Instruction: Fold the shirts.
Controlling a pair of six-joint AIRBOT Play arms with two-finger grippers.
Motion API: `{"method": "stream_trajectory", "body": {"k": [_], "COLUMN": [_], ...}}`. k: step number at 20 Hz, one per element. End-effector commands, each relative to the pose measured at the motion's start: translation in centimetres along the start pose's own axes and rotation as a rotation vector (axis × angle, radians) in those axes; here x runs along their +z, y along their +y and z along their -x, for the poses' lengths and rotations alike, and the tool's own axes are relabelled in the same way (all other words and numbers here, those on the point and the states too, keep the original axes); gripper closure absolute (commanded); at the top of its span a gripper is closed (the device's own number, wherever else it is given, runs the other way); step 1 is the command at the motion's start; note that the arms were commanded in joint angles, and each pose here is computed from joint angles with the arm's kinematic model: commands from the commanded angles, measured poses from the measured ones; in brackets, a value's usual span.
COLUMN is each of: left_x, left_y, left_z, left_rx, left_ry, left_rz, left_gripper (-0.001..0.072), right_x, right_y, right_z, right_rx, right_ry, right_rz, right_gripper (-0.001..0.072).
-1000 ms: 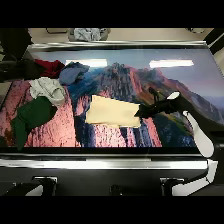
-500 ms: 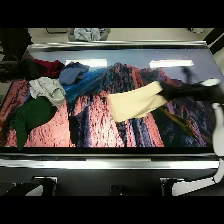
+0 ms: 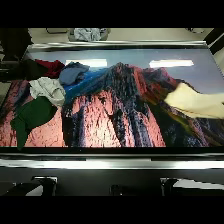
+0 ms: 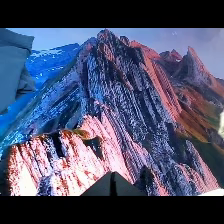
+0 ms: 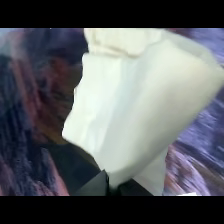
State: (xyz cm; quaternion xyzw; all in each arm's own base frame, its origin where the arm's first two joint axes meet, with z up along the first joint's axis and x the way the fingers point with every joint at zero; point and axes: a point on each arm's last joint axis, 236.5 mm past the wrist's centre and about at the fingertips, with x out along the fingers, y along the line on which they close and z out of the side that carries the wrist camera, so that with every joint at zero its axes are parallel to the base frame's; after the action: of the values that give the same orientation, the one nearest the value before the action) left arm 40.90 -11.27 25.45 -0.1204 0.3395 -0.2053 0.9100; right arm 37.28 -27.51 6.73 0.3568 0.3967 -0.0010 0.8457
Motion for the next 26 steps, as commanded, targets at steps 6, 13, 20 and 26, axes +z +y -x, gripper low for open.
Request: {"method": "stream_trajectory", "body": {"k": [6,13,20,26], "left_x": [-0.8,-0.9,-0.9,6.5], "left_y": [-2.7,-3.0,-3.1,-1.4], "left_z": [-0.6,-0.7,-0.7,1.7], "left_rx": [-0.050,-0.056,-0.057,0.094], "left_ry": [0.024,0.027,0.025,-0.191], "left_rz": [-0.040,-0.045,-0.045,-0.091], "left_gripper": [0.0683,0.0682,0.0683,0.0687], "right_x": [-13.6,-21.6,-20.4,9.7], "right_y": [-13.4,-12.6,-13.5,-0.8], "right_z": [8.6,6.7,7.7,15.6], "right_rx": [-0.434,-0.440,-0.475,-0.384], "right_ry": [0.349,0.479,0.463,-0.415], "right_rz": [-0.325,-0.417,-0.312,0.207], "right_gripper": [0.0675,0.0676,0.0076,0.0003]}}
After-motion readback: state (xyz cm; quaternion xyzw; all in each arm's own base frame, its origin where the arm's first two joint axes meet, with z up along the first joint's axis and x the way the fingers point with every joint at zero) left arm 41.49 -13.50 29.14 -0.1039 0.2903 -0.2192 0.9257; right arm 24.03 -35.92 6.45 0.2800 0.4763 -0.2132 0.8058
